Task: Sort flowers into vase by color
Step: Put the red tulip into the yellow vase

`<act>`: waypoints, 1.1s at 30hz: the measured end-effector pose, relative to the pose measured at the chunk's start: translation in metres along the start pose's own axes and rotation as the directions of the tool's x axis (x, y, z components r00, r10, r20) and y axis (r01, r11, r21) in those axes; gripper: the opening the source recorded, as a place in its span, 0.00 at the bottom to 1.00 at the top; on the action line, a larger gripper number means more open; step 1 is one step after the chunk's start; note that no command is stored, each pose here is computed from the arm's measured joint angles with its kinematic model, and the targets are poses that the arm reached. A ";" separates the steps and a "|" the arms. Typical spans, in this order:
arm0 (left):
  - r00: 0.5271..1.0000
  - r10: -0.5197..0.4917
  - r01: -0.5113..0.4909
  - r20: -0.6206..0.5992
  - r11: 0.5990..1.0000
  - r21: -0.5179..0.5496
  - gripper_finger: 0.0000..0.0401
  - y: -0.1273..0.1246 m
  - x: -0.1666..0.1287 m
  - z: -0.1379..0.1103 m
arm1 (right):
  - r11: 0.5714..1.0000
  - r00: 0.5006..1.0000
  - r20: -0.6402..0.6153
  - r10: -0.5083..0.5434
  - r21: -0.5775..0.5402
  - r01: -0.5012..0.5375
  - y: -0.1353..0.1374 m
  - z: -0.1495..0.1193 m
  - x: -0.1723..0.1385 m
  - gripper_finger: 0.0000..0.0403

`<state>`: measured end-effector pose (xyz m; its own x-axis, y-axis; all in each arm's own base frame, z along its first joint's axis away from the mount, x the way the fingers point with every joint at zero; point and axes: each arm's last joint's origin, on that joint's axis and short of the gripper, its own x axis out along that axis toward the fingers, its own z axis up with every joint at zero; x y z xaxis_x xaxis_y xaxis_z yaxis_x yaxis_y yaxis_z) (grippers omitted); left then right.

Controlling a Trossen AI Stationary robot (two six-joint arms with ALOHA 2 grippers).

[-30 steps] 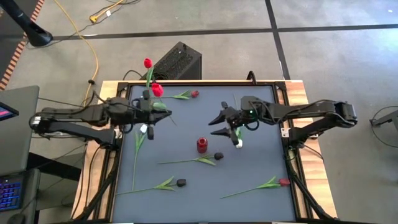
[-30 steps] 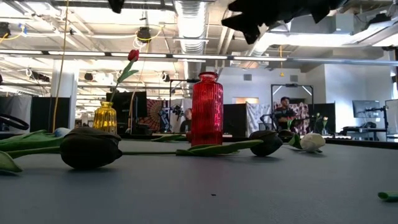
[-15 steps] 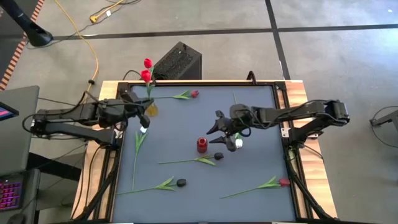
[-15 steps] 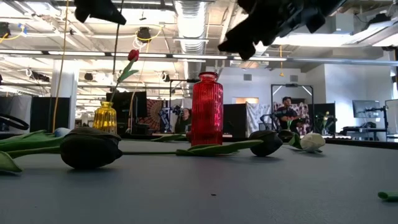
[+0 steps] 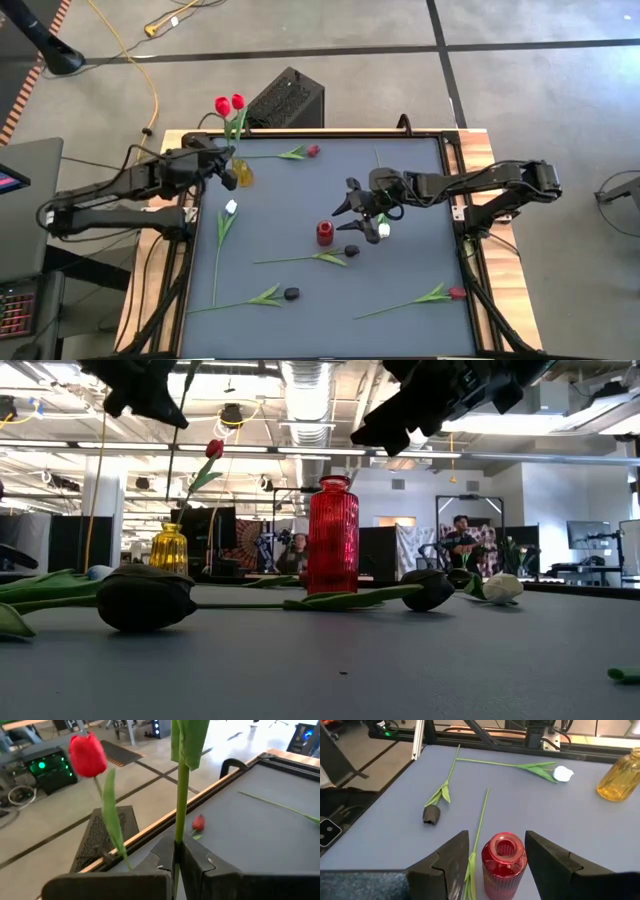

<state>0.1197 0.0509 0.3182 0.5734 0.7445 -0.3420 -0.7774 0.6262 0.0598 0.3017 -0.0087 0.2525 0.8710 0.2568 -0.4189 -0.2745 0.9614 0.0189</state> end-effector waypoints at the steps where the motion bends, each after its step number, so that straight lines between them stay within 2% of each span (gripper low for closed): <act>1: 1.000 -0.002 0.002 0.005 1.000 -0.013 0.00 0.002 0.001 -0.001 | 1.000 1.000 0.001 0.000 -0.001 0.000 0.000 0.000 0.000 0.54; 6: 0.999 -0.042 0.043 0.035 0.998 -0.037 0.00 0.011 0.003 -0.003 | 1.000 1.000 0.014 -0.002 -0.008 0.002 0.000 0.001 0.000 0.54; 24: 0.999 -0.042 0.043 0.018 0.998 -0.051 0.00 0.029 0.012 -0.001 | 0.998 0.999 0.045 -0.009 -0.059 0.012 -0.001 0.004 0.000 0.54; 33: 1.000 0.012 -0.012 0.006 0.999 -0.037 0.00 0.035 0.020 0.000 | 0.997 0.999 0.045 -0.010 -0.077 0.014 -0.001 0.004 0.000 0.54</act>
<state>0.1038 0.0881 0.3139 0.5655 0.7535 -0.3354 -0.7931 0.6083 0.0295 0.3036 -0.0098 0.2567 0.8913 0.2513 -0.3775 -0.2931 0.9544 -0.0566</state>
